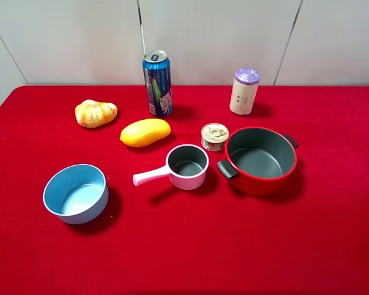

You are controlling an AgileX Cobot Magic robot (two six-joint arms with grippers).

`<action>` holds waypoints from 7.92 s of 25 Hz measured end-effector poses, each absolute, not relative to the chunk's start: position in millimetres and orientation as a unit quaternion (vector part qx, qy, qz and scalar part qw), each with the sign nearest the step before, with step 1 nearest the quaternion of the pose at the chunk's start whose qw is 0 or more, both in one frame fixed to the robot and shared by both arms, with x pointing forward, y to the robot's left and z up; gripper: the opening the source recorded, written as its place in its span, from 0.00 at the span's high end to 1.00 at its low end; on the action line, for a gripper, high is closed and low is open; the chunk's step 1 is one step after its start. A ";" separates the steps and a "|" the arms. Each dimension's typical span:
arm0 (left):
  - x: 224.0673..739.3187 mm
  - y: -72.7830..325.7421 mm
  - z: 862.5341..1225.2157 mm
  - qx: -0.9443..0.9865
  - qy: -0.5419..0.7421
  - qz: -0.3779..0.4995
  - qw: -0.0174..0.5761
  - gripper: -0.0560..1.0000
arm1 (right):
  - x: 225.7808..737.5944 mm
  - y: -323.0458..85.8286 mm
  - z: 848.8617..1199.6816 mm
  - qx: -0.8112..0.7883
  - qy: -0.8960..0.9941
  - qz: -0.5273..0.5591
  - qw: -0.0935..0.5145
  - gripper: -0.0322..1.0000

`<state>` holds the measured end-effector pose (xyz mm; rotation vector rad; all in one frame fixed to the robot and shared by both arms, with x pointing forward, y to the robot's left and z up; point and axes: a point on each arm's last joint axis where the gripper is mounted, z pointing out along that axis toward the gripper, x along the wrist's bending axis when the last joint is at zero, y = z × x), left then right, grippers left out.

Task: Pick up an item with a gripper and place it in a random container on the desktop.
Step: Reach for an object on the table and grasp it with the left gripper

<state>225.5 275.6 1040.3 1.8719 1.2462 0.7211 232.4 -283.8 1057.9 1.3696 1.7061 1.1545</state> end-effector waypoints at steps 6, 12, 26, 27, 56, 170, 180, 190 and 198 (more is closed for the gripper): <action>225.5 275.6 1040.3 0.733 0.488 0.282 0.380 0.01 | 232.4 -283.8 1057.9 0.523 0.652 0.441 0.328 0.30; 225.5 275.6 1040.3 0.733 0.488 0.282 0.380 0.01 | 232.4 -283.8 1057.9 0.523 0.652 0.441 0.328 0.30; 225.5 275.6 1040.3 0.733 0.488 0.282 0.380 0.01 | 232.4 -283.8 1057.9 0.523 0.652 0.441 0.328 0.30; 225.5 275.6 1040.3 0.733 0.488 0.282 0.380 0.01 | 232.4 -283.8 1057.9 0.523 0.652 0.441 0.328 0.30; 225.5 275.6 1040.3 0.733 0.488 0.282 0.380 0.01 | 232.4 -283.8 1057.9 0.523 0.652 0.441 0.328 0.30; 652.8 121.1 984.5 0.860 0.342 0.236 0.296 0.01 | 232.4 -283.8 1057.9 0.523 0.652 0.441 0.328 0.30; 660.8 107.7 966.6 0.853 0.335 0.254 0.308 0.01 | 232.4 -283.8 1057.9 0.523 0.652 0.441 0.328 0.30; 664.5 95.0 949.0 0.857 0.328 0.253 0.308 0.01 | 232.4 -283.8 1057.9 0.523 0.652 0.441 0.328 0.30; 667.9 92.7 937.1 0.855 0.328 0.258 0.308 0.01 | 232.4 -283.8 1057.9 0.523 0.652 0.441 0.328 0.30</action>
